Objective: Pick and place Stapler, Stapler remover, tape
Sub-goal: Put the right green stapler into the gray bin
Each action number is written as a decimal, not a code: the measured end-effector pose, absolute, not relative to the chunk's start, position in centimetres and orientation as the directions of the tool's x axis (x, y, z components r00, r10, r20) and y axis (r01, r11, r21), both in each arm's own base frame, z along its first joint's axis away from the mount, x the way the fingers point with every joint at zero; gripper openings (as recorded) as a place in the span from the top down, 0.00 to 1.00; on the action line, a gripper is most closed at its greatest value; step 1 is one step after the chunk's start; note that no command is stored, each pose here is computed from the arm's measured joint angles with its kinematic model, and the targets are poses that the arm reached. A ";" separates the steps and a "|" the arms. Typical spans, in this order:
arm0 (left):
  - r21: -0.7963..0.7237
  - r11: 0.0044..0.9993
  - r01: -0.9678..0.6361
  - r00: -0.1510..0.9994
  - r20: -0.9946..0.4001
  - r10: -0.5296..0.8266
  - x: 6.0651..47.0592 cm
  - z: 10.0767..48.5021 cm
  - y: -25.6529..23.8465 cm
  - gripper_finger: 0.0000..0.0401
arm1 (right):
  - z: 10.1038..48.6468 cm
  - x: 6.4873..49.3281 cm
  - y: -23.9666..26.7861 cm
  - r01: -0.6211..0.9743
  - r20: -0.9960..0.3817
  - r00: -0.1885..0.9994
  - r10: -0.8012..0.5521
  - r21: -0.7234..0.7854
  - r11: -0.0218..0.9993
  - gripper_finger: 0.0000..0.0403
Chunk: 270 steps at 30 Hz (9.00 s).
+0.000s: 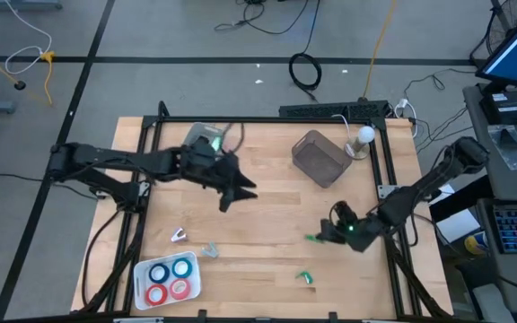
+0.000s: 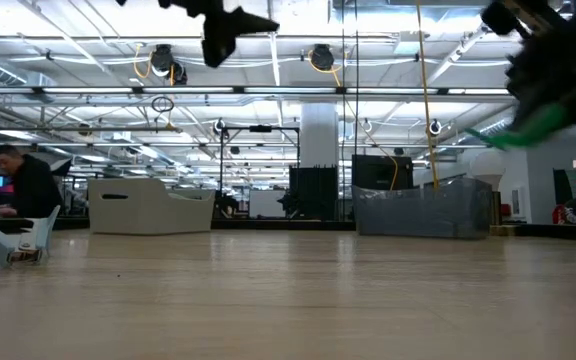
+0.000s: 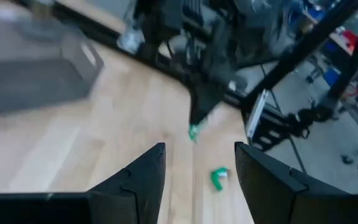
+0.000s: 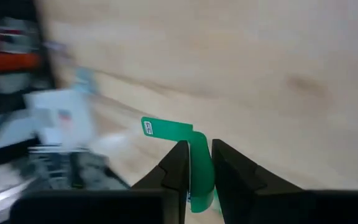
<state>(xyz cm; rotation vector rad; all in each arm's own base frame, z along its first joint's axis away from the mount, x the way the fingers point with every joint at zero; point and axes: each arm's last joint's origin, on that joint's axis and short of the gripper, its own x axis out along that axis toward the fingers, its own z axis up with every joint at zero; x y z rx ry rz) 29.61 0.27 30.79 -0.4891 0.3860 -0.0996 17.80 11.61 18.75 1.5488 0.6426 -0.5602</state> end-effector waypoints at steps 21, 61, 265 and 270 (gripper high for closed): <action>-0.676 0.685 0.272 0.917 -0.032 -0.397 36.7 26.5 -0.8 0.51 | 23.5 22.2 6.6 0.282 -0.282 0.958 -0.040 0.920 0.273 0.87; -0.672 0.717 0.184 0.980 0.066 -0.189 36.9 27.5 -1.7 0.51 | 25.0 23.3 4.0 0.146 -0.134 0.989 -0.059 0.933 0.330 0.88; -0.331 0.657 -0.678 0.673 -0.638 0.373 19.1 32.3 2.0 0.51 | 29.8 39.8 -8.6 -0.096 0.003 0.994 0.106 0.445 0.890 0.88; -0.303 0.788 -0.536 0.748 -0.604 0.276 20.0 32.7 1.8 0.51 | 29.8 40.2 -8.7 -0.100 0.006 0.994 0.109 0.437 0.894 0.88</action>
